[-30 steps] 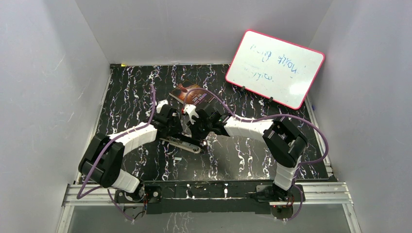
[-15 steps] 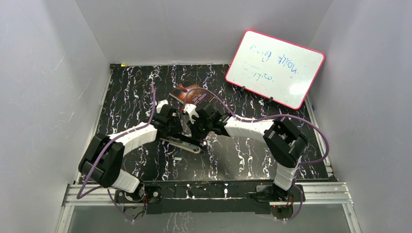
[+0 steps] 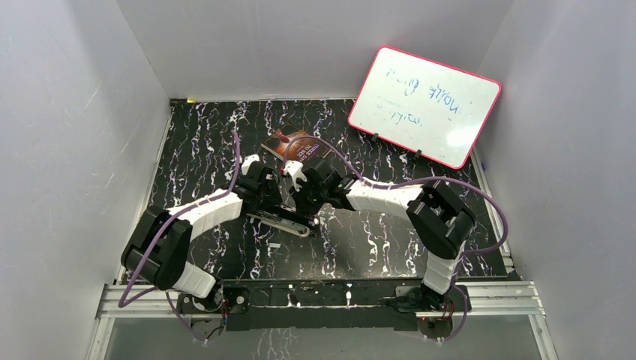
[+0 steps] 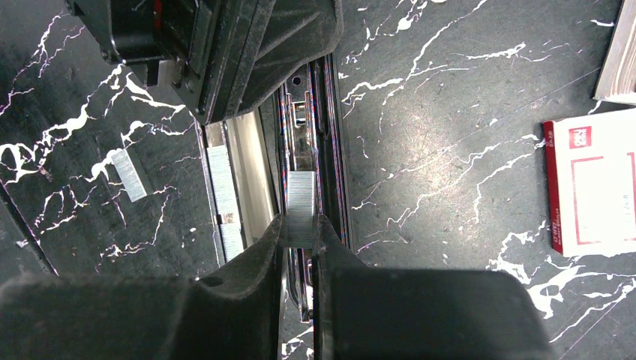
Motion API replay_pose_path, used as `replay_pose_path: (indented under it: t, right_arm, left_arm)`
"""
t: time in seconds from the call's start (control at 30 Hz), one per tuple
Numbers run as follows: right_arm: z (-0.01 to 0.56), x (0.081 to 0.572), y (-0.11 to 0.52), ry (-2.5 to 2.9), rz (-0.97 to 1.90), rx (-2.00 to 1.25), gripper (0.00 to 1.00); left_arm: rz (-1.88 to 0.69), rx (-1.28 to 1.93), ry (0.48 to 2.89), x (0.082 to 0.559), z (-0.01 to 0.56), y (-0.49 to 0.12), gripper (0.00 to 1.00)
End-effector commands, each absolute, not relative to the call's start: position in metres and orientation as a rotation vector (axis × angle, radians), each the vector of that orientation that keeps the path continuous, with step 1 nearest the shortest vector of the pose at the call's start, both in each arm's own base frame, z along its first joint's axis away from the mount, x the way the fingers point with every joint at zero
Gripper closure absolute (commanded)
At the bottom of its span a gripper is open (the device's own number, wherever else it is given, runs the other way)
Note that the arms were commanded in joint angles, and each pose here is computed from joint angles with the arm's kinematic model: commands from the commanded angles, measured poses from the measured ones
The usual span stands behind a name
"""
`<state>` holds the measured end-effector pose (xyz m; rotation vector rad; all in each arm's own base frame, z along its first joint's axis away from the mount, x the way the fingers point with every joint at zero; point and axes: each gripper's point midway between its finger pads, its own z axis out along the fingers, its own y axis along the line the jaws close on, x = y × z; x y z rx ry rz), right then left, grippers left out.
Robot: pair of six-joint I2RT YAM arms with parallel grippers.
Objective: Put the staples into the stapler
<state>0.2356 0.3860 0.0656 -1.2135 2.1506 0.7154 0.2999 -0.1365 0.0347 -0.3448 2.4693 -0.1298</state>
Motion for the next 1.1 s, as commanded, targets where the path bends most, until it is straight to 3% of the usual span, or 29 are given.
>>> replay_pose_path:
  t: [0.0,1.07]
  right_arm:
    - [0.074,0.239,0.39,2.136,0.724,-1.204,1.0]
    - [0.054,0.234,0.387,2.212,0.708,-1.239,1.0]
  left_arm:
    - [-0.078,-0.322,2.492,0.289,0.034,-0.127,0.38]
    - [-0.077,-0.323,2.489,0.289,0.035,-0.126,0.38]
